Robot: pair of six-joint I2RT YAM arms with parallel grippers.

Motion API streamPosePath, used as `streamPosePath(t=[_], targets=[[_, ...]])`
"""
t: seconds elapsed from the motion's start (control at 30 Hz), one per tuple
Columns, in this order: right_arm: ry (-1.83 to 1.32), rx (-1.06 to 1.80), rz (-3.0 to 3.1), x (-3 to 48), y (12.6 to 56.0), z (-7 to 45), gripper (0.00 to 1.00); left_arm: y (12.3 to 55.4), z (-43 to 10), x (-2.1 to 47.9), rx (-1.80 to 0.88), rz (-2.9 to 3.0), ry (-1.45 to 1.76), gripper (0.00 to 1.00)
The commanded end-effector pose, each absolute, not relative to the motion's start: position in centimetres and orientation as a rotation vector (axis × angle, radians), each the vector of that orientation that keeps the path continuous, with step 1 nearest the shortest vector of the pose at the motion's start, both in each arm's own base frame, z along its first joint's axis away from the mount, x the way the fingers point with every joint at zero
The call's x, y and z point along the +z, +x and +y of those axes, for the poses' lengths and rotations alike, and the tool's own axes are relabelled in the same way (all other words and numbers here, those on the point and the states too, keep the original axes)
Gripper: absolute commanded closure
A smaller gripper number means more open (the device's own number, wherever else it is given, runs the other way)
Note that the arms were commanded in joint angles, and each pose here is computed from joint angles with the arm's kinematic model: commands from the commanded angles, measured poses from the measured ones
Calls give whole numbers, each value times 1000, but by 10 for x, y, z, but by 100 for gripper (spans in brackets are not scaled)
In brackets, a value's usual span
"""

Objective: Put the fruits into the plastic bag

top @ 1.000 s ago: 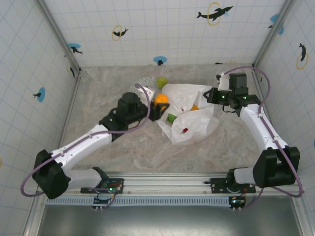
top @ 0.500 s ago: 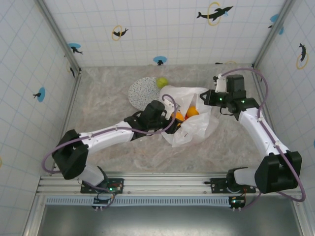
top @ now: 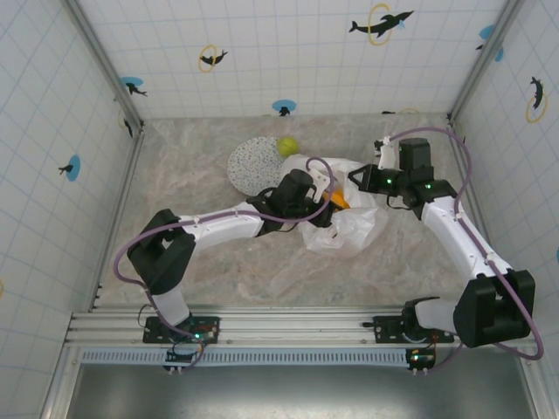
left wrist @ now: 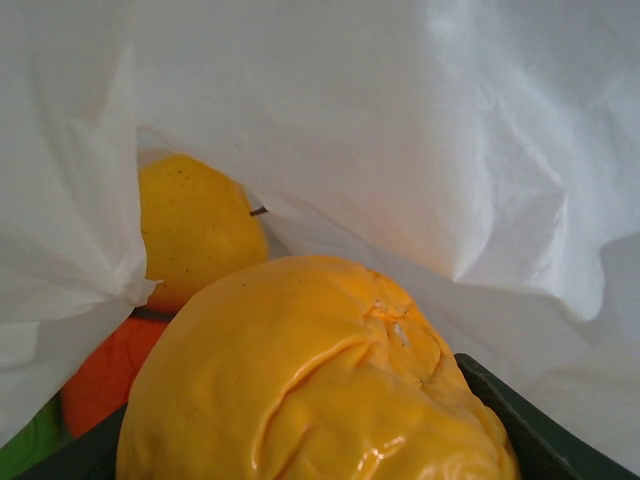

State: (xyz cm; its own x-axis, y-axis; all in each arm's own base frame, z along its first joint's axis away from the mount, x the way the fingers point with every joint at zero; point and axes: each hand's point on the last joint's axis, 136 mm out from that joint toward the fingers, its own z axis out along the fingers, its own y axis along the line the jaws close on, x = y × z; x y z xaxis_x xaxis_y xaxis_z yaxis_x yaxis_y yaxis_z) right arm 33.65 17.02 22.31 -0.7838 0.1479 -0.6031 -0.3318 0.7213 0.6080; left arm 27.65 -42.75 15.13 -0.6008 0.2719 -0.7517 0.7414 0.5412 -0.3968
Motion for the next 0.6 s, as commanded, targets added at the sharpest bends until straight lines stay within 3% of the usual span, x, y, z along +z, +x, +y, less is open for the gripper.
streamPosePath(t=[0.0,0.3,0.57], targets=[[-167,962,2263,225,333,170,100,289,-435,194,-1021,2029,699,57],[-170,956,2284,219,335,172,100,284,-429,231,-1143,1932,629,56],[-177,956,2268,226,338,172,100,279,-430,182,-1081,2045,711,56]])
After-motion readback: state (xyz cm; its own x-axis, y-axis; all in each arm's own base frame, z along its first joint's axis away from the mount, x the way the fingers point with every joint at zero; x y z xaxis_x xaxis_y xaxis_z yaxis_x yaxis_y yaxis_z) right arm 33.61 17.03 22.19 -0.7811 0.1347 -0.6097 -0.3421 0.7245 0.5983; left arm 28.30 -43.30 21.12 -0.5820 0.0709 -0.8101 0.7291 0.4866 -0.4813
